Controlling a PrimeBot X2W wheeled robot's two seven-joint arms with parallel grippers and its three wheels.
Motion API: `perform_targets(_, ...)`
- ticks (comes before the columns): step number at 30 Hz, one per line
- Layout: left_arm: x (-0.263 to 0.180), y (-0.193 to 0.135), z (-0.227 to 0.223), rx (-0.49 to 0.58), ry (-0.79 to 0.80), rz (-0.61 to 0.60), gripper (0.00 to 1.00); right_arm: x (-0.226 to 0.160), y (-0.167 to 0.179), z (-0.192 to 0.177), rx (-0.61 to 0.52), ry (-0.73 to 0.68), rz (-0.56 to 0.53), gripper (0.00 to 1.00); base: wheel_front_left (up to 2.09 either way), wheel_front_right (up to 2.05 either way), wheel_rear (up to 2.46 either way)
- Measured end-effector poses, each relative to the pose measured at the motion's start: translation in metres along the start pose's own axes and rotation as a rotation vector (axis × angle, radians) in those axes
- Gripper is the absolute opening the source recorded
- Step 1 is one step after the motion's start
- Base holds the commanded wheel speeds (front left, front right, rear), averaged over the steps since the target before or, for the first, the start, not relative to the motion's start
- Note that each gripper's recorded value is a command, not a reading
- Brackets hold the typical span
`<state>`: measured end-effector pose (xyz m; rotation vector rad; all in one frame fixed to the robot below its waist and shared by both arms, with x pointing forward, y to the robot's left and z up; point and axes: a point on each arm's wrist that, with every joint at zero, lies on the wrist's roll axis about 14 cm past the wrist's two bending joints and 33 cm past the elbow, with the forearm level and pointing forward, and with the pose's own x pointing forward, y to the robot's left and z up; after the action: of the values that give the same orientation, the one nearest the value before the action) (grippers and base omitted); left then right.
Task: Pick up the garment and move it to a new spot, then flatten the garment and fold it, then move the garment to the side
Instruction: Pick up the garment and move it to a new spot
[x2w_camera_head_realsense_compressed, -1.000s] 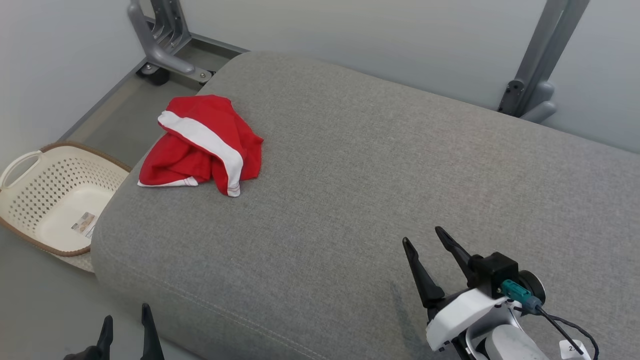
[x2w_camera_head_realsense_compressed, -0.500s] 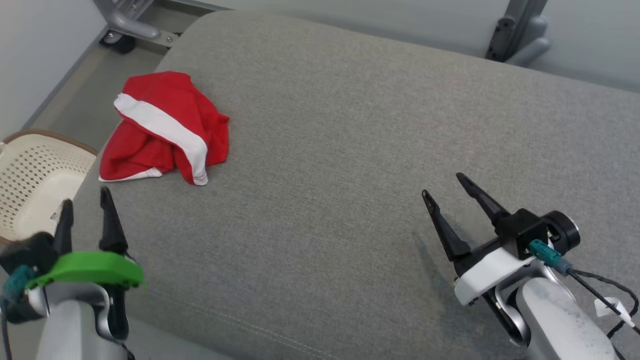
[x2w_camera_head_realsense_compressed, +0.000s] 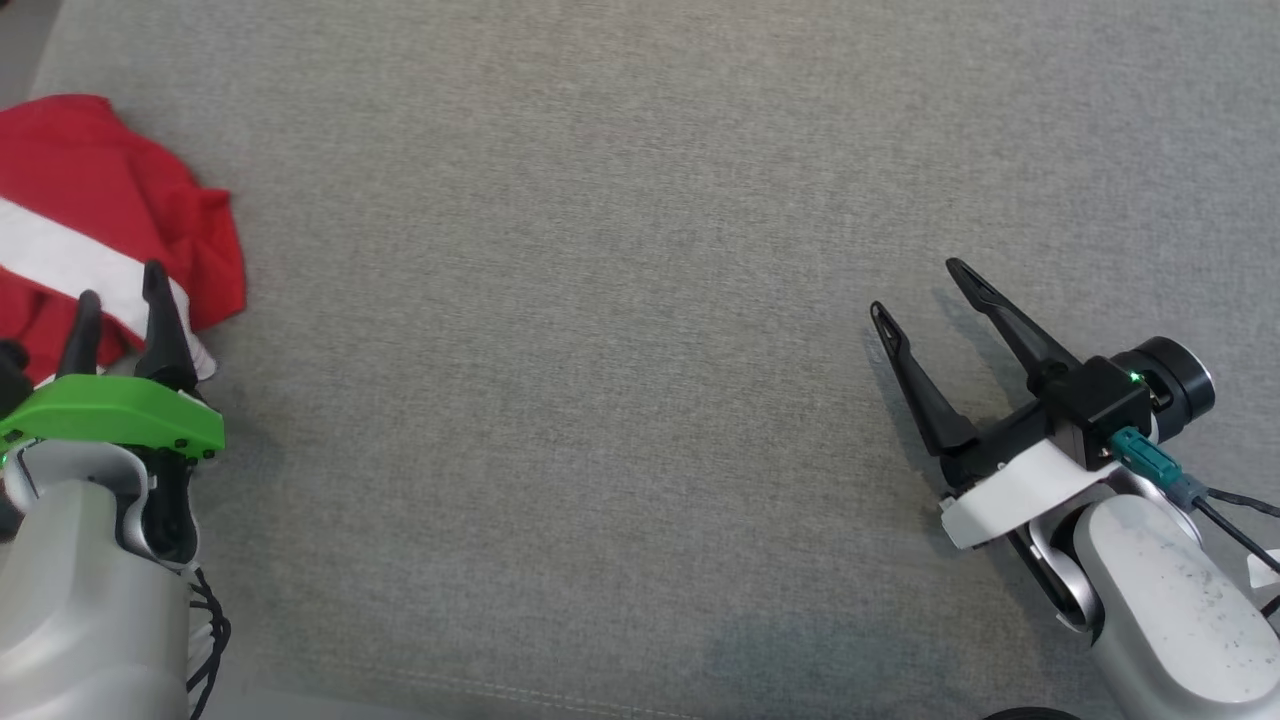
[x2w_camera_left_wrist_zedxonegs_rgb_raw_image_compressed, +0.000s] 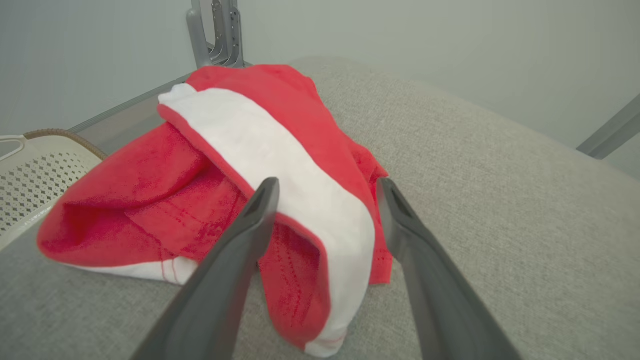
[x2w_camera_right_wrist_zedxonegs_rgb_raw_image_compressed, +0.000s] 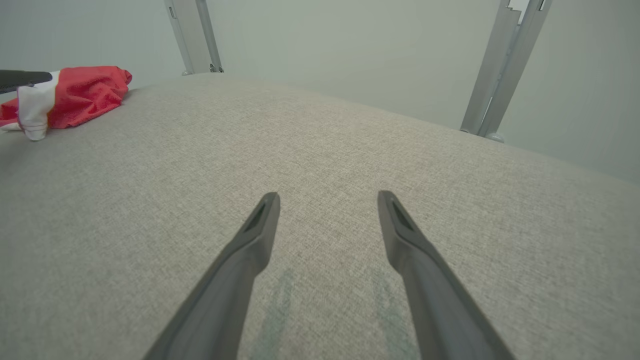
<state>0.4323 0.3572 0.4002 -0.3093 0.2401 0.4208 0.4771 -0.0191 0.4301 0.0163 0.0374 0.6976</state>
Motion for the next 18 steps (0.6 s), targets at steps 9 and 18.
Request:
perform_targets(9, 0.023, 0.008, -0.047, 0.035, 0.125, 0.108, 1.00, -0.023, -0.029, -0.021, 0.016, 0.057, -0.100, 1.00, 0.00, 0.00, 0.00)
perform_targets(18, 0.022, 0.011, -0.067, 0.022, 0.181, 0.163, 0.00, -0.029, -0.032, -0.026, 0.036, 0.071, -0.128, 1.00, 0.00, 0.00, 0.00)
